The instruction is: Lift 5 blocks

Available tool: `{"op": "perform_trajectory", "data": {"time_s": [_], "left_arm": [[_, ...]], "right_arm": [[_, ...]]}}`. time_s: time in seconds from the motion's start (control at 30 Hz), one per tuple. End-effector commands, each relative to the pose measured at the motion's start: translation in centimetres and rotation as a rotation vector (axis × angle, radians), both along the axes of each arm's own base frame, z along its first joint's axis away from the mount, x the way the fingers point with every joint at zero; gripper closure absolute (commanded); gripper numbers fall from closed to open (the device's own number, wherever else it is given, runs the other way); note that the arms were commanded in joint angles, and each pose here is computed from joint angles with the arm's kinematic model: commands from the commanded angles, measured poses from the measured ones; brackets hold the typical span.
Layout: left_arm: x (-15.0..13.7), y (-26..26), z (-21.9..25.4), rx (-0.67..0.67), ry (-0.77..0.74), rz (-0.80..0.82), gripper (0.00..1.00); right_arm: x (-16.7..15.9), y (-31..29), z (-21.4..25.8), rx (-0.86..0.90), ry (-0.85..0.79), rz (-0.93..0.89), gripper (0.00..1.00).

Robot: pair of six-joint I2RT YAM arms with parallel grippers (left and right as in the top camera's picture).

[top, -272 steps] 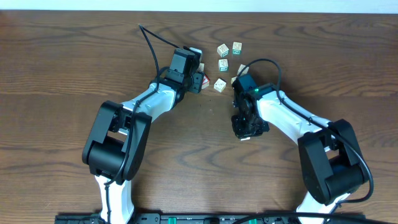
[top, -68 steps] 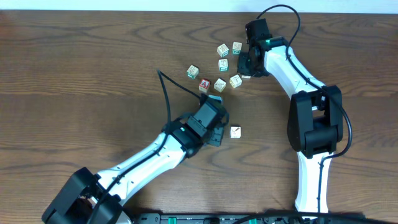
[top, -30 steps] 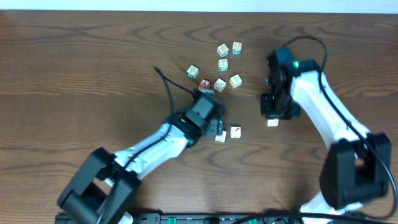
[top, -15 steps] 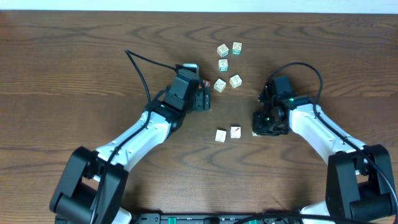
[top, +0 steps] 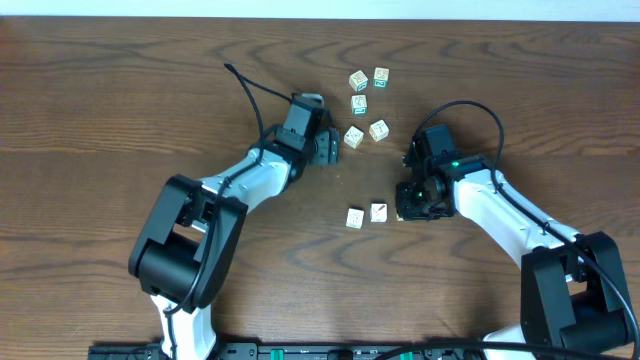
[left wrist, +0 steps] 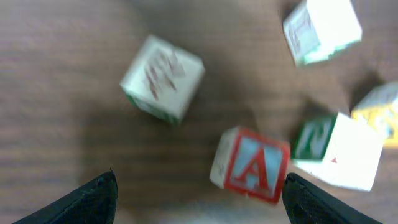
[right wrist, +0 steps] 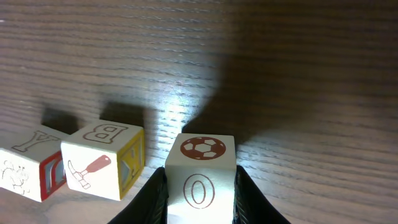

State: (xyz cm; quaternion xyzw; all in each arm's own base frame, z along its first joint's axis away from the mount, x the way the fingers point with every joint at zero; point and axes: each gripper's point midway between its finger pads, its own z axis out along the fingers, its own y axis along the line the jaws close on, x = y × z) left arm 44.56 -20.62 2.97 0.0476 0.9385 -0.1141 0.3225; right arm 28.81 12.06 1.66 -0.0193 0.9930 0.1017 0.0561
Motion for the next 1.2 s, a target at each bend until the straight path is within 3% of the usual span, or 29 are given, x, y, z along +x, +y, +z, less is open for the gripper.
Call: {"op": "perform_trajectory", "data": {"time_s": [0.0, 0.33, 0.37, 0.47, 0.57, 0.97, 1.17], "left_arm": [[2.2, 0.9, 1.9, -0.003, -0.057, 0.016, 0.15], [3.3, 2.7, 2.3, 0.008, -0.076, 0.039, 0.15], [3.3, 2.7, 2.3, 0.007, -0.080, 0.039, 0.15], [3.6, 2.6, 2.5, 0.001, -0.094, 0.039, 0.15], [3.9, 2.5, 2.6, -0.002, -0.107, 0.037, 0.15], [5.5, 1.4, 0.0, 0.043, -0.097, -0.045, 0.16], [6.0, 1.3, 0.1, 0.066, -0.122, -0.073, 0.27]], "right_arm": [[-1.1, 0.3, -0.9, 0.003, 0.034, 0.000, 0.85], [-0.8, 0.9, -0.7, 0.034, 0.025, 0.005, 0.82], [-0.8, 1.0, -0.7, 0.039, 0.026, 0.006, 0.78], [-0.9, 1.1, -0.7, 0.045, 0.030, 0.007, 0.28], [-1.1, 1.1, -0.6, 0.048, 0.040, 0.008, 0.16], [0.5, 1.1, 2.6, 0.014, 0.023, 0.055, 0.20], [1.8, 0.6, 5.5, -0.037, -0.002, 0.073, 0.20]]}}
